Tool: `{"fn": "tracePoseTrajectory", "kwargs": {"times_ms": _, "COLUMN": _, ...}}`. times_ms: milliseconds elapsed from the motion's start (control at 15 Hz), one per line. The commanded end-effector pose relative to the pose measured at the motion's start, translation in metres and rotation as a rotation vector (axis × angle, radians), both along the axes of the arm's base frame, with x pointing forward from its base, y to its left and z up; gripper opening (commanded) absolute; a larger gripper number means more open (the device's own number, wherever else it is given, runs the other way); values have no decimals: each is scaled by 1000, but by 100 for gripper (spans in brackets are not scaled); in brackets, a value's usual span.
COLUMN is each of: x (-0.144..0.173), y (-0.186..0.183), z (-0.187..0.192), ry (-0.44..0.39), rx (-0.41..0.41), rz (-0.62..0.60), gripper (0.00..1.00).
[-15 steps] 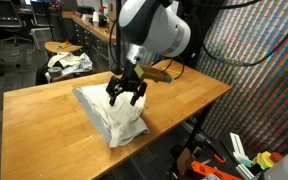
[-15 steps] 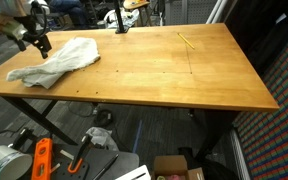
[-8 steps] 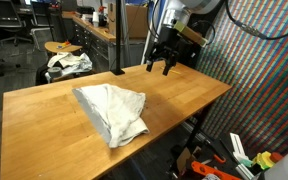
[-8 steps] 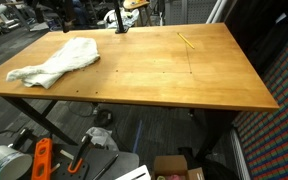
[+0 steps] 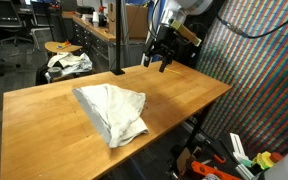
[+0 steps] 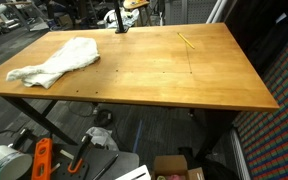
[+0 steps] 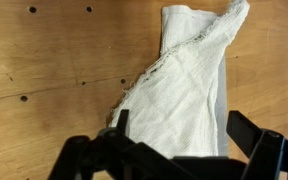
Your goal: Fold the towel in half
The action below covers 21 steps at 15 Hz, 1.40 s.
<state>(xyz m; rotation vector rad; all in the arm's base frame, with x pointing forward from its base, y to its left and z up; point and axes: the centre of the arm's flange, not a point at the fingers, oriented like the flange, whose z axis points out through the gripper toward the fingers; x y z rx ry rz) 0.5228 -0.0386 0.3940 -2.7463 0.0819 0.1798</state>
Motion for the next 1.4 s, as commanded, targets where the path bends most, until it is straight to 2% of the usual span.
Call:
{"fn": "tracePoseTrajectory", "kwargs": {"times_ms": 0, "x": 33, "y": 21, "z": -24, "ry": -10, "rx": -24, "rz": -14, "gripper": 100}}
{"fn": "tracePoseTrajectory", "kwargs": {"times_ms": 267, "x": 57, "y": 35, "z": -54, "ry": -97, "rx": -27, "rz": -76, "gripper": 100}}
{"fn": "tracePoseTrajectory", "kwargs": {"times_ms": 467, "x": 75, "y": 28, "z": -74, "ry": -151, "rx": -59, "rz": -132, "gripper": 100}}
{"fn": "tracePoseTrajectory", "kwargs": {"times_ms": 933, "x": 84, "y": 11, "z": -121, "ry": -111, "rx": -108, "rz": -167, "gripper": 100}}
{"fn": "tracePoseTrajectory", "kwargs": {"times_ms": 1333, "x": 81, "y": 3, "z": -139, "ry": -102, "rx": -122, "rz": -175, "gripper": 100}}
